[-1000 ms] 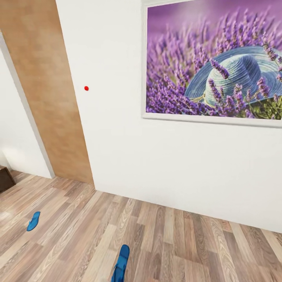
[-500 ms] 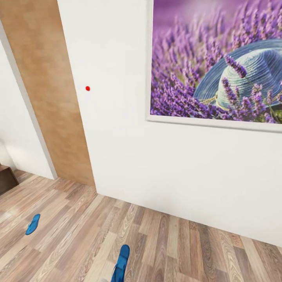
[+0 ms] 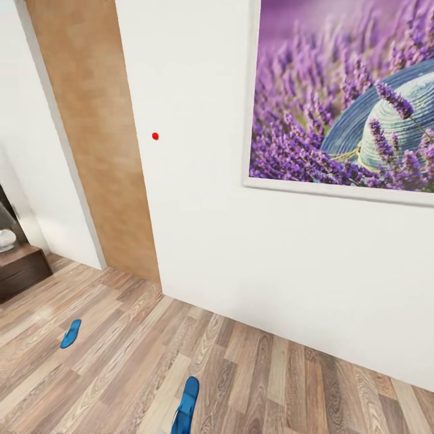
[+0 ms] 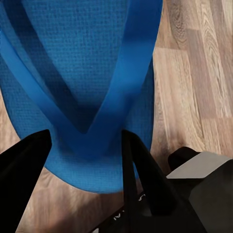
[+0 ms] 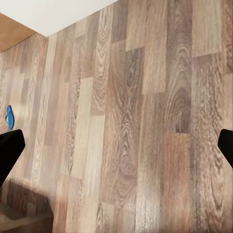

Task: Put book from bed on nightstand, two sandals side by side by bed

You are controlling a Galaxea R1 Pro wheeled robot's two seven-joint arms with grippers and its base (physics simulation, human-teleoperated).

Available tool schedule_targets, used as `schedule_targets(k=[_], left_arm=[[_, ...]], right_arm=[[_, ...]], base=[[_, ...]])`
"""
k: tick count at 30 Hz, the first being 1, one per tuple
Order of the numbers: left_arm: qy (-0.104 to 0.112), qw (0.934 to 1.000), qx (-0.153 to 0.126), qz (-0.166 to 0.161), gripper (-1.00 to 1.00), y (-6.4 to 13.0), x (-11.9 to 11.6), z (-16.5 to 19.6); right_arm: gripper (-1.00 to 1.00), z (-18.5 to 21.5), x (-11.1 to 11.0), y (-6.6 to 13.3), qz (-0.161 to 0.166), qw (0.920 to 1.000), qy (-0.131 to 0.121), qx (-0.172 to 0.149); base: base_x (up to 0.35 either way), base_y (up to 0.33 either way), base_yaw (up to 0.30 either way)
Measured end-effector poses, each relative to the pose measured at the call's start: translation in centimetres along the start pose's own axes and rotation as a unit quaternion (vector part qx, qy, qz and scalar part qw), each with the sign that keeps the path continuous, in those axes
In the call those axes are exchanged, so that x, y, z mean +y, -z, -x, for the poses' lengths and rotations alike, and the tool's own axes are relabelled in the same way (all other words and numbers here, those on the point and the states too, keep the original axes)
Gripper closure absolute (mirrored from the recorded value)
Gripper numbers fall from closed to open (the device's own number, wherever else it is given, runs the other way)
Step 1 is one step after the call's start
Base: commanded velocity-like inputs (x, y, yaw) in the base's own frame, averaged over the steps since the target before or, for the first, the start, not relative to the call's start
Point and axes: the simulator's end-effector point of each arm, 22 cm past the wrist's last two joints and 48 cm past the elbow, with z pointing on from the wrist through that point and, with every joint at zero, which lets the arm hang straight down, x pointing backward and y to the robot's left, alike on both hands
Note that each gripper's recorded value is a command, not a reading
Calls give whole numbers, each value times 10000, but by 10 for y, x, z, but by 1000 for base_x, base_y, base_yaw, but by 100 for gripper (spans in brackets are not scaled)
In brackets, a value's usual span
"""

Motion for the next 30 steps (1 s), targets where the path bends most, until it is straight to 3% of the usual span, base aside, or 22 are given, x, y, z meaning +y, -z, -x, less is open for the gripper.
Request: schedule_targets(k=[6, 15, 30], left_arm=[[-1, 10000, 3, -1, 100, 0, 0, 0], [-2, 10000, 1, -2, 100, 0, 0, 0], [-5, 10000, 4, -5, 100, 0, -1, 0]], right_arm=[[-100, 0, 0, 0, 1, 10000, -1, 1], [-100, 0, 0, 0, 1, 10000, -1, -2], [-100, -1, 0, 0, 1, 10000, 1, 6]], base=[[12, -1, 234], [252, -130, 201], [275, -145, 29]])
